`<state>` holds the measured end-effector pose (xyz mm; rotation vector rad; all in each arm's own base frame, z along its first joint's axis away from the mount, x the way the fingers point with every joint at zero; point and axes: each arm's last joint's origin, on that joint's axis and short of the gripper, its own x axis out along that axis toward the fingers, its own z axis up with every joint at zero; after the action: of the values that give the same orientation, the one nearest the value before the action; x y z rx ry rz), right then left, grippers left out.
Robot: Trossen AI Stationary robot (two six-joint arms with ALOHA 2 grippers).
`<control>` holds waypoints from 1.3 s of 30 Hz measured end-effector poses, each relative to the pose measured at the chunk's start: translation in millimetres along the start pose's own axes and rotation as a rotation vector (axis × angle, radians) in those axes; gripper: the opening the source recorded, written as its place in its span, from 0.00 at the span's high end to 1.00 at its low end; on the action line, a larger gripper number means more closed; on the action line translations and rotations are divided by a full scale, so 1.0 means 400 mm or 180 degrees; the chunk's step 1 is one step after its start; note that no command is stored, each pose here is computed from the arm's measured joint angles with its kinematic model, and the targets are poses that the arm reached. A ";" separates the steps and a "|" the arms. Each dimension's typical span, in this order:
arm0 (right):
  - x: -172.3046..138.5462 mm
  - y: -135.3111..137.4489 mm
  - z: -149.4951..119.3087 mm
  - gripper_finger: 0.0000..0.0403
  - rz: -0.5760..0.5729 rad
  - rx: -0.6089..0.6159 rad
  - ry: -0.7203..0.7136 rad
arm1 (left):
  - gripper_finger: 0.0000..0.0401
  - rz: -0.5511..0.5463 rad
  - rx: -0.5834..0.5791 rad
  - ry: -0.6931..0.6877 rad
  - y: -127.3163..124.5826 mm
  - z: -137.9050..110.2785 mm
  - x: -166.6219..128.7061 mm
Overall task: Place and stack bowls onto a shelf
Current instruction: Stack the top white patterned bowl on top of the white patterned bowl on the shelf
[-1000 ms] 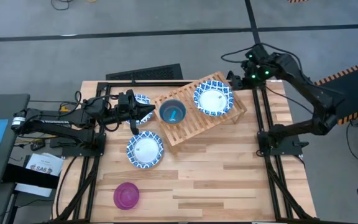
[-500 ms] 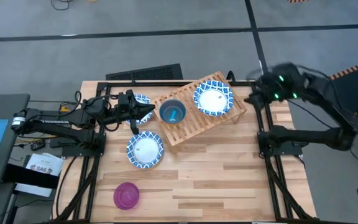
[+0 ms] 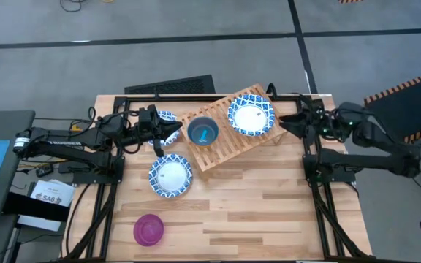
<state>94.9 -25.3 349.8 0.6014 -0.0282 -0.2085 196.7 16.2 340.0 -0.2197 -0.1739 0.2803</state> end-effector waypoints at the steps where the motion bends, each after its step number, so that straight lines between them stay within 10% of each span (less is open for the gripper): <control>1: 0.004 -0.001 -0.001 0.42 -0.0021 -0.0008 0.0009 | 1.00 0.0000 0.0000 0.0000 0.000 0.000 0.000; 14: 0.019 -0.003 -0.002 0.42 -0.0062 0.0027 0.0045 | 0.99 0.0364 0.0128 0.0059 0.007 0.016 0.000; 22: 0.034 -0.007 -0.005 0.42 -0.0108 0.0089 0.0110 | 0.82 0.1117 0.0847 0.1466 0.065 0.105 -0.043; 27: 0.054 -0.012 -0.010 0.42 -0.0168 0.0097 0.0197 | 0.68 0.1084 0.0803 0.2751 0.136 0.032 -0.092; 39: 0.090 -0.024 -0.021 0.42 -0.0282 0.0110 0.0351 | 0.53 0.1049 0.0442 0.4011 0.233 -0.216 -0.101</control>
<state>129.1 -35.5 336.3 0.6485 0.1017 -0.2609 152.0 75.2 229.1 -0.2519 1.1347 0.4318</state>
